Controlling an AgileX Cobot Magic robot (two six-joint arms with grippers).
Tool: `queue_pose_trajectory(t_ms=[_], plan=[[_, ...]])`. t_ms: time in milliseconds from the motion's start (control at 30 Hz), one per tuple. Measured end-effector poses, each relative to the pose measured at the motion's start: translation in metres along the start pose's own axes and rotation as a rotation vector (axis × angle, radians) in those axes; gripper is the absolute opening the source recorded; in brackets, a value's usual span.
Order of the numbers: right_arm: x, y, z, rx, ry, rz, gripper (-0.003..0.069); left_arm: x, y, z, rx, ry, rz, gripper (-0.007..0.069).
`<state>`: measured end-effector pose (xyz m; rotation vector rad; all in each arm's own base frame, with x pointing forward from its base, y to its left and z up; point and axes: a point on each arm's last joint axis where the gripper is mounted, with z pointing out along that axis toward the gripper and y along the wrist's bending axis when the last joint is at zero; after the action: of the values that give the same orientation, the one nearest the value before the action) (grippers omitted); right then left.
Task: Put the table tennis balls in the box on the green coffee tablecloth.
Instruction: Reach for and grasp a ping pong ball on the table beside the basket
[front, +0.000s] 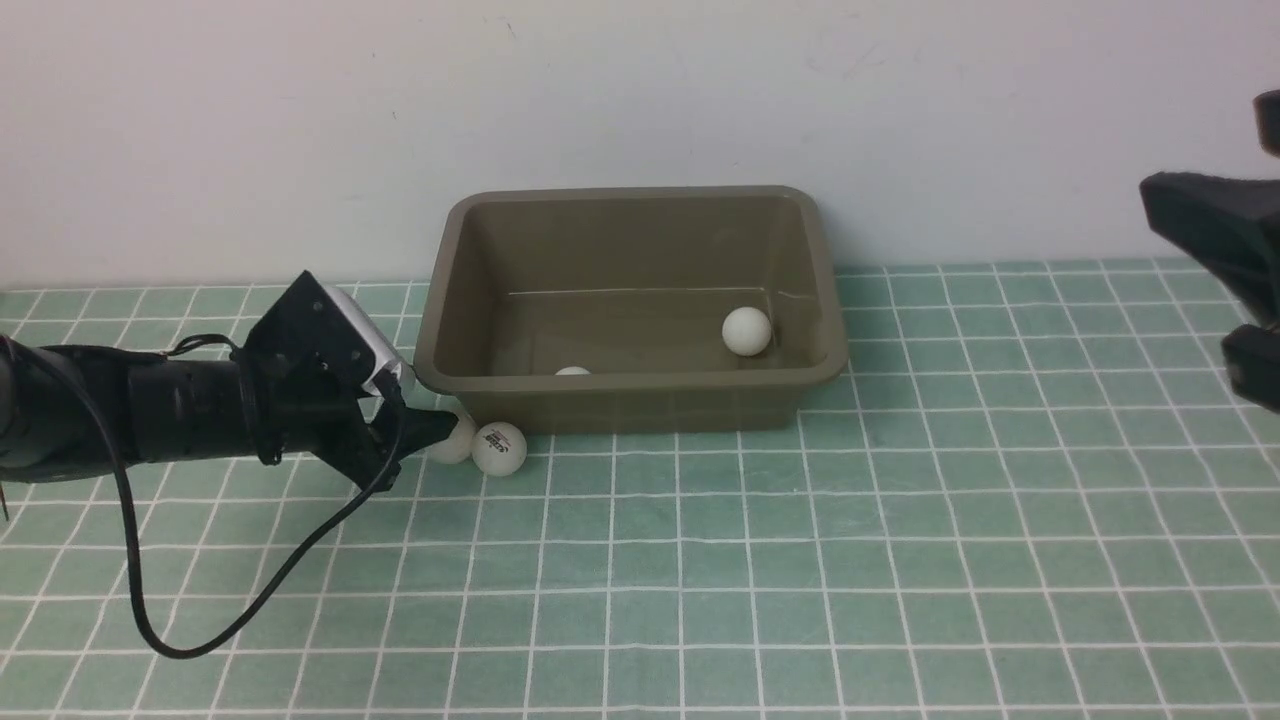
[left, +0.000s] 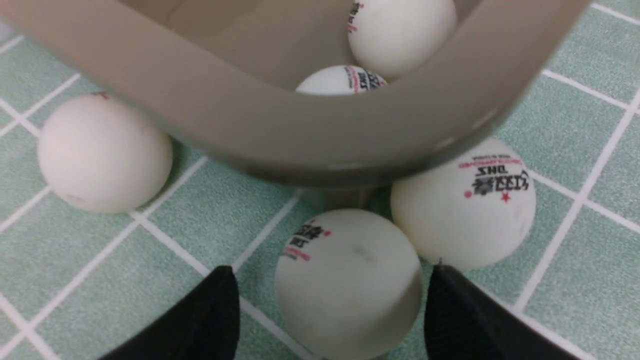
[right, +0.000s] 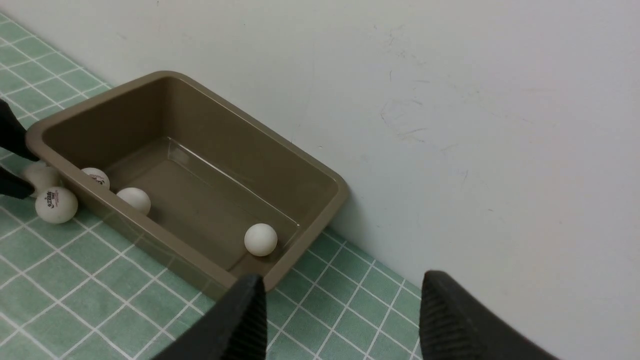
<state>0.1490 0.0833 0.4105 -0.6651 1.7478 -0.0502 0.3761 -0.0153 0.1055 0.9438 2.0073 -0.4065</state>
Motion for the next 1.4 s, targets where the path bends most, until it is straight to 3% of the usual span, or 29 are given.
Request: queue_pose_trajectory(t_ms=[433, 667, 1400], plan=[[0.0000, 0.0000, 0.0000, 0.000, 0.000, 0.000, 0.0385, -0.0001, 0.0001, 0.0000, -0.001, -0.001, 0.073, 0.0439], [0.0000, 0.0000, 0.0000, 0.000, 0.000, 0.000, 0.0385, 0.0000, 0.0003, 0.0000, -0.003, 0.001, 0.088, 0.0312], [-0.0002, -0.0010, 0.0000, 0.011, -0.003, -0.011, 0.0385, -0.0003, 0.0022, 0.0000, -0.015, 0.008, 0.094, 0.0318]])
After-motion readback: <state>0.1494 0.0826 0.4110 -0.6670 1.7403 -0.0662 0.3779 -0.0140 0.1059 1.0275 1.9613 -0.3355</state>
